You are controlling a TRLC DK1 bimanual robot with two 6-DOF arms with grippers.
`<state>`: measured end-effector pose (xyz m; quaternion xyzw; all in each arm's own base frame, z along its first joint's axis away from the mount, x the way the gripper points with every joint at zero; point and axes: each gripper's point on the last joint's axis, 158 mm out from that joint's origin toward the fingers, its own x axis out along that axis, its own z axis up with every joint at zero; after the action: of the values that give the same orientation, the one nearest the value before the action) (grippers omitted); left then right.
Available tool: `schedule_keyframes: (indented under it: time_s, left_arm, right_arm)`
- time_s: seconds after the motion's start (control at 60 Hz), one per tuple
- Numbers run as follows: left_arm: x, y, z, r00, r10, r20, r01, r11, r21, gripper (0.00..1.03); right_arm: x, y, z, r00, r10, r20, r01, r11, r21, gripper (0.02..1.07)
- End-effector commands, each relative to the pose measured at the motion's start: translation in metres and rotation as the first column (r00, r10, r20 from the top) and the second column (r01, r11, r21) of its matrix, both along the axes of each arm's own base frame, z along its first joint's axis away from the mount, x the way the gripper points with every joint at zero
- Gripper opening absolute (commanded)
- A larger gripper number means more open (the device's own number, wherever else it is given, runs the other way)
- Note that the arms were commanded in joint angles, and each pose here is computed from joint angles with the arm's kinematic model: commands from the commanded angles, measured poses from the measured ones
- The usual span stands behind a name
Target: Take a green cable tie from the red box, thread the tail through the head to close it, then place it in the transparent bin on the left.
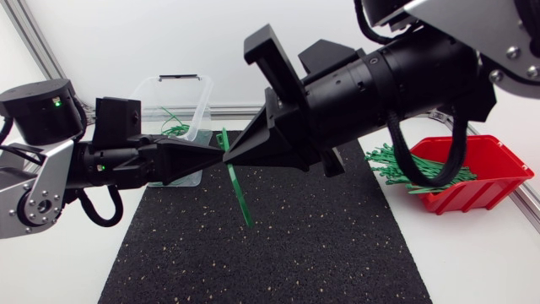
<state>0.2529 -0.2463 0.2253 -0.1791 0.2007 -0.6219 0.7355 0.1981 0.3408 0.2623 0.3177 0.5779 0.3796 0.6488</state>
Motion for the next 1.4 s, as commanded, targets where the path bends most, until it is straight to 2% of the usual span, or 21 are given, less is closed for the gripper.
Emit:
schedule_keyframes:
  time_s: [0.0,0.083,0.167,0.25,0.467,0.833,1.167,1.383]
  left_arm:
    - [0.004,0.0,0.008,1.0,-0.013,-0.008,0.013,1.0,-0.013,0.04]
    - [0.004,0.0,0.005,0.999,-0.023,-0.025,0.023,1.0,-0.014,0.04]
    - [0.003,-0.001,0.004,0.999,-0.036,-0.039,0.036,0.999,-0.016,0.04]
    - [0.003,-0.003,0.003,0.997,-0.046,-0.054,0.045,0.999,-0.018,0.04]
    - [-0.001,-0.008,0.004,0.994,-0.072,-0.082,0.07,0.997,-0.024,0.04]
    - [-0.009,-0.012,0.006,0.992,-0.093,-0.088,0.09,0.995,-0.03,0.04]
    - [-0.011,-0.016,0.009,0.992,-0.105,-0.072,0.103,0.994,-0.034,0.04]
    - [-0.006,-0.018,0.008,0.99,-0.099,-0.103,0.096,0.995,-0.039,0.04]
  right_arm:
    - [-0.003,-0.003,-0.007,0.994,-0.036,-0.102,0.036,0.999,0.001,0.07]
    - [0.0,-0.005,-0.013,0.987,-0.064,-0.147,0.063,0.998,-0.011,0.07]
    - [-0.012,-0.005,-0.021,0.972,-0.039,-0.23,0.031,0.999,-0.037,0.07]
    - [-0.018,-0.003,-0.022,0.966,-0.018,-0.259,0.008,0.999,-0.038,0.07]
    - [-0.018,-0.004,-0.022,0.954,-0.019,-0.299,0.003,0.998,-0.055,0.07]
    - [0.001,-0.003,0.001,0.917,-0.097,-0.386,0.097,0.995,-0.02,0.07]
    - [0.005,0.003,0.01,0.895,-0.121,-0.43,0.135,0.991,0.003,0.07]
    - [0.007,0.006,0.017,0.881,-0.134,-0.453,0.161,0.987,0.023,0.07]
